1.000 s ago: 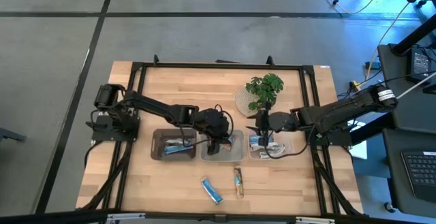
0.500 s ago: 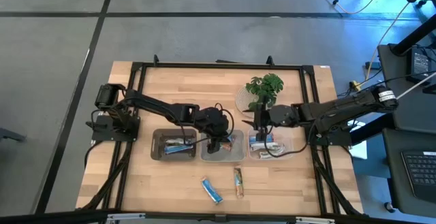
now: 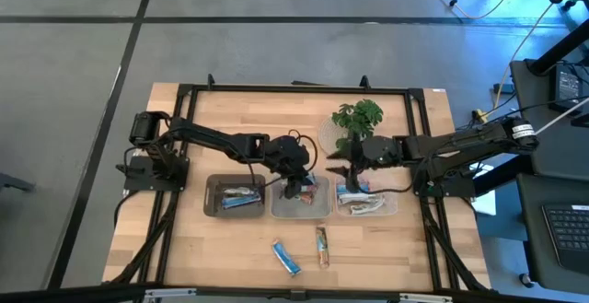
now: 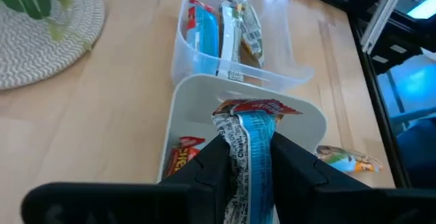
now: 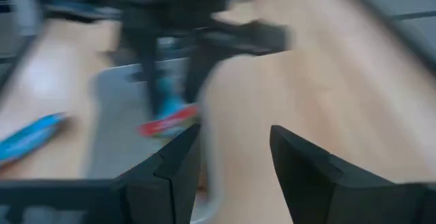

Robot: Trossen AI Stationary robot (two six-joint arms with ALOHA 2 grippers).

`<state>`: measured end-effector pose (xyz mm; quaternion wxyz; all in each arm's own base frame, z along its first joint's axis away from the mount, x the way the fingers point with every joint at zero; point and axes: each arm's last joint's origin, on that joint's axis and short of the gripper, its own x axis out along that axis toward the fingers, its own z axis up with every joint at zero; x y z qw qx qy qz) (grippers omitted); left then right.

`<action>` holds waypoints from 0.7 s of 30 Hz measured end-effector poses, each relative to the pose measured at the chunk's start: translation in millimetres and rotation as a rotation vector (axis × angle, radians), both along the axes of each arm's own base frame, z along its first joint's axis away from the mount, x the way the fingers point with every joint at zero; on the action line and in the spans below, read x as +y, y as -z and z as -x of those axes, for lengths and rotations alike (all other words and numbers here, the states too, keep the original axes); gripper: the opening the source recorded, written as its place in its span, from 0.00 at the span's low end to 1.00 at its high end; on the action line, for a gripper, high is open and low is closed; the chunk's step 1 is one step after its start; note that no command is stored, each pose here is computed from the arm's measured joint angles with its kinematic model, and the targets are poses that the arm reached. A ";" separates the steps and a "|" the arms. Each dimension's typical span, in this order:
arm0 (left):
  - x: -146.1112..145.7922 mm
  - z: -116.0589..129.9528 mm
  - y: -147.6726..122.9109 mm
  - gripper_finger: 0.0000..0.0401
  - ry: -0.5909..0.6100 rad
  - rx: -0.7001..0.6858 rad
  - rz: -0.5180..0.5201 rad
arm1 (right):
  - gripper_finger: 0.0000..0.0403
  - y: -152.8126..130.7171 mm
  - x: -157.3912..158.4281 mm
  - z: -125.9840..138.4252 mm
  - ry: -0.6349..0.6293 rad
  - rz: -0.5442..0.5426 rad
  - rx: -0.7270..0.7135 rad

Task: Pick and place Granola Bars by type
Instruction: Put the red granola bar into the gray bin

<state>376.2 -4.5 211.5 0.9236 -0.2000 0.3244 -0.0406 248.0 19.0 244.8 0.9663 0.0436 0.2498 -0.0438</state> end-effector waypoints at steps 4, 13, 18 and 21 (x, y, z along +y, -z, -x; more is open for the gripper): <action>-11.4 -1.7 -2.7 0.19 0.027 -0.035 -0.003 | 0.44 0.2 4.8 0.2 -0.129 -0.078 0.007; -38.0 -2.0 -0.6 0.19 0.069 -0.051 -0.049 | 0.44 -22.3 15.8 10.1 -0.165 -0.100 0.260; -40.7 -3.8 5.0 0.18 0.082 -0.050 -0.094 | 0.44 -32.4 25.6 21.3 -0.097 -0.135 0.392; -40.1 -6.0 8.1 0.18 0.070 -0.052 -0.104 | 0.44 -30.0 29.0 26.3 -0.040 -0.195 0.447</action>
